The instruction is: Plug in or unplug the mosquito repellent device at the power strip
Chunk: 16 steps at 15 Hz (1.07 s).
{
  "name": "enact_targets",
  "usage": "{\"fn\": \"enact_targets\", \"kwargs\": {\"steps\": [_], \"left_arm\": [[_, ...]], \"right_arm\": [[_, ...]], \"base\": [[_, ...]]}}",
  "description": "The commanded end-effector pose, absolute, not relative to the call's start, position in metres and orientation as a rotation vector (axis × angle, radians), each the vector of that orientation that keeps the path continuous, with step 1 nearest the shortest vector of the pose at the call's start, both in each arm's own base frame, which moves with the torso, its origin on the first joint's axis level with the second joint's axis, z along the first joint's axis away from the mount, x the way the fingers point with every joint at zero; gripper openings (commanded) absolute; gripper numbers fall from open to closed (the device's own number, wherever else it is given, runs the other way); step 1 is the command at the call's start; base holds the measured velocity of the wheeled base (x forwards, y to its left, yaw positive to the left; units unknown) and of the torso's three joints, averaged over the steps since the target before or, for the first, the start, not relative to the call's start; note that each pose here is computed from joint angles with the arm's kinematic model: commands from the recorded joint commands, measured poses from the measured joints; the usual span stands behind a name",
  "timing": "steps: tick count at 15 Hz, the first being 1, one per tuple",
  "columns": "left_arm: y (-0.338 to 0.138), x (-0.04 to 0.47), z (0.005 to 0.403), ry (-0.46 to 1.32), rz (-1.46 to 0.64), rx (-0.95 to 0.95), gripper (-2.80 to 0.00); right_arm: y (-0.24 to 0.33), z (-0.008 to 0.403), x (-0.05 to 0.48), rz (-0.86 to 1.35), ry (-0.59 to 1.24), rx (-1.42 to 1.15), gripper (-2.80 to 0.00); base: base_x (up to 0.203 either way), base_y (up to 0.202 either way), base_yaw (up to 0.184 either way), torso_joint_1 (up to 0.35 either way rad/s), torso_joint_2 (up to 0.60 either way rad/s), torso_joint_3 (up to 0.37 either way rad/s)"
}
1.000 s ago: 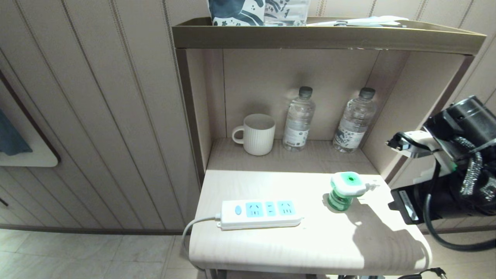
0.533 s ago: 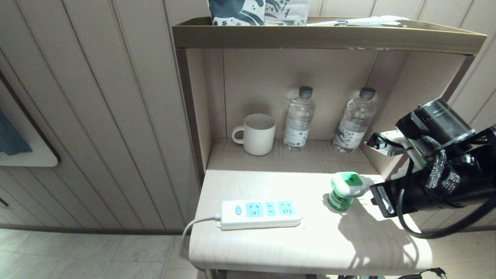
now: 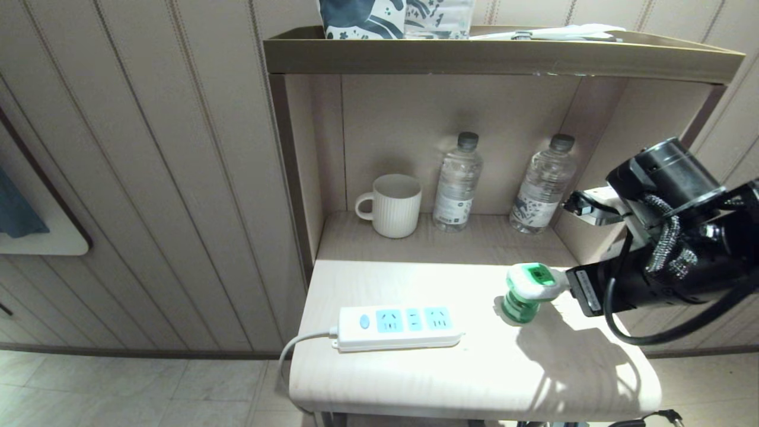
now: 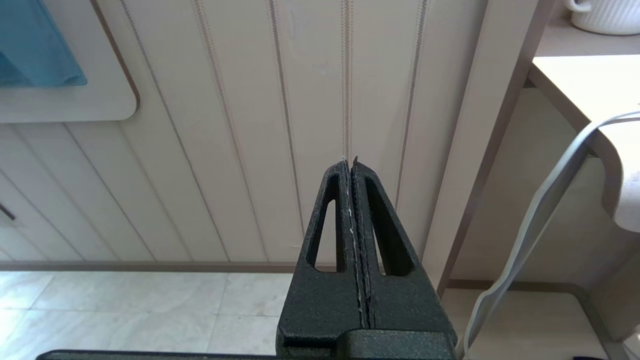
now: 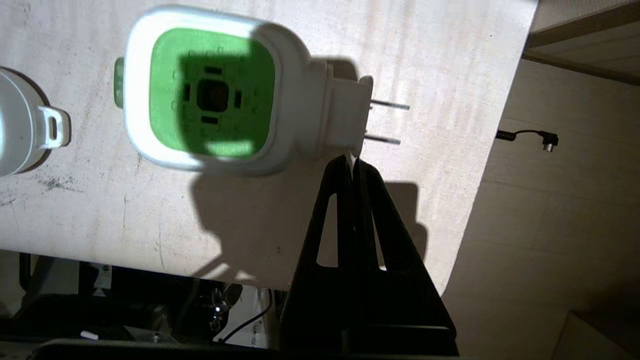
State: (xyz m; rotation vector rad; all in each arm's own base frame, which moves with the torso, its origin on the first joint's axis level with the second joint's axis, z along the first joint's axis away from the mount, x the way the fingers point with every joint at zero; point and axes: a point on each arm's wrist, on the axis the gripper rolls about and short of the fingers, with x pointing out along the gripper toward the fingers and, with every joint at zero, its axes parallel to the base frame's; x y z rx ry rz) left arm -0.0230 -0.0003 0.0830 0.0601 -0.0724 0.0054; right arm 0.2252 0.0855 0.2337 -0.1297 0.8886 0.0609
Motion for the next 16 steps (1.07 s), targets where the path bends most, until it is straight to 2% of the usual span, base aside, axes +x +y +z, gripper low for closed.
{"fn": "enact_targets", "kwargs": {"steps": [1, 16], "left_arm": [[0.0, -0.023, 0.083, -0.073, 0.005, 0.06, -2.8], [0.0, -0.023, 0.083, -0.073, 0.005, 0.06, -2.8]], "right_arm": [[0.088, 0.23, 0.235, 0.054, 0.882, -0.126, -2.8], [0.095, 0.235, 0.271, 0.038, 0.856, -0.104, -2.8]], "base": [[0.0, 0.0, 0.0, 0.0, 0.0, 0.0], [0.0, 0.0, 0.0, 0.0, 0.0, 0.0]]}}
